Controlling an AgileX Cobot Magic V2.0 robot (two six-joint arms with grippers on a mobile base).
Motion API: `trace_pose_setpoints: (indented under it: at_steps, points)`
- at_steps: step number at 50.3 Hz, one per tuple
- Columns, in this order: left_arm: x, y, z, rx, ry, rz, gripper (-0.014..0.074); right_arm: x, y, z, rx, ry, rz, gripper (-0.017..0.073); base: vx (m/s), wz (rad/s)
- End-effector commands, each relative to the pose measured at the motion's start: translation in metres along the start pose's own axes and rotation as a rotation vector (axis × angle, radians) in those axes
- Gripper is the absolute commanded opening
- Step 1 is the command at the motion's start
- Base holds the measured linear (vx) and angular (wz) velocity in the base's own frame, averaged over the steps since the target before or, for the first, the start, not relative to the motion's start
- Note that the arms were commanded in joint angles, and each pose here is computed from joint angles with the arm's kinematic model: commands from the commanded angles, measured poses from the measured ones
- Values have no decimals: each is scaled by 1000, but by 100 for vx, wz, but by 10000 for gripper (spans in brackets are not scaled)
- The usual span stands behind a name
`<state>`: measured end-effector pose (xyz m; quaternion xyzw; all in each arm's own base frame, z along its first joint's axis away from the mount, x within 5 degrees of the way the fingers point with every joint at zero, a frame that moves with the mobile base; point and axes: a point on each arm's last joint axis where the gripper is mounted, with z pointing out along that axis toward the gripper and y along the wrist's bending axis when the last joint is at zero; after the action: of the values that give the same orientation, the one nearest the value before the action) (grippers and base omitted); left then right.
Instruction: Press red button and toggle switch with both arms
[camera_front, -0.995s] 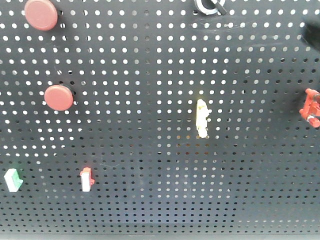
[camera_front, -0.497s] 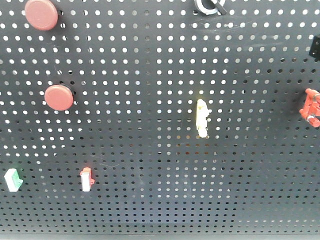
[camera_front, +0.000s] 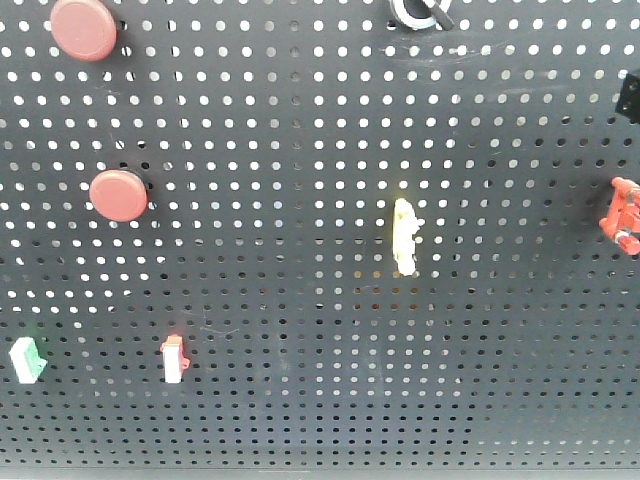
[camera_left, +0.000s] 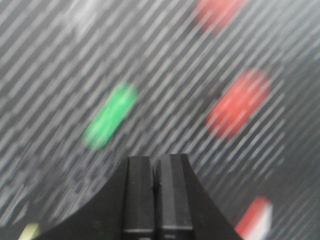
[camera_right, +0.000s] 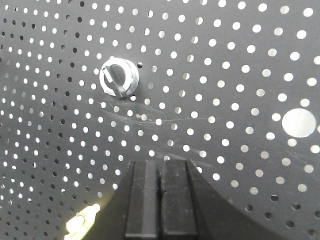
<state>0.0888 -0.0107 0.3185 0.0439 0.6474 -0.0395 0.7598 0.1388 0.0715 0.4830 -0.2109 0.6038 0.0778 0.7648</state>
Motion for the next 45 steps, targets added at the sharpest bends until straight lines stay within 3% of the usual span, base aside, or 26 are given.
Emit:
trace_pose_setpoints:
  at_steps: [1,6,16,19,27,45]
  points:
    - [18,5,-17,-74,-68,-1,2,-16,-2,-4,-4,-104,-18,-3,0,0]
    - [53,7,-33,-119,-54,7,2,-16,-2,-4,-4,-104,-18,-3,0,0]
    - [109,5,-52,-127,-22,13,2,-16,-2,-4,-4,-104,-18,-3,0,0]
    - [112,6,-51,-126,81,7,2,-16,-2,-5,-2,-100,-18,-3,0,0]
    - [120,6,-50,-126,154,2,2,-16,-2,-5,-2,-102,-18,-3,0,0]
    - [119,6,-50,-126,153,2,2,-16,-2,-5,-3,-104,-18,-3,0,0]
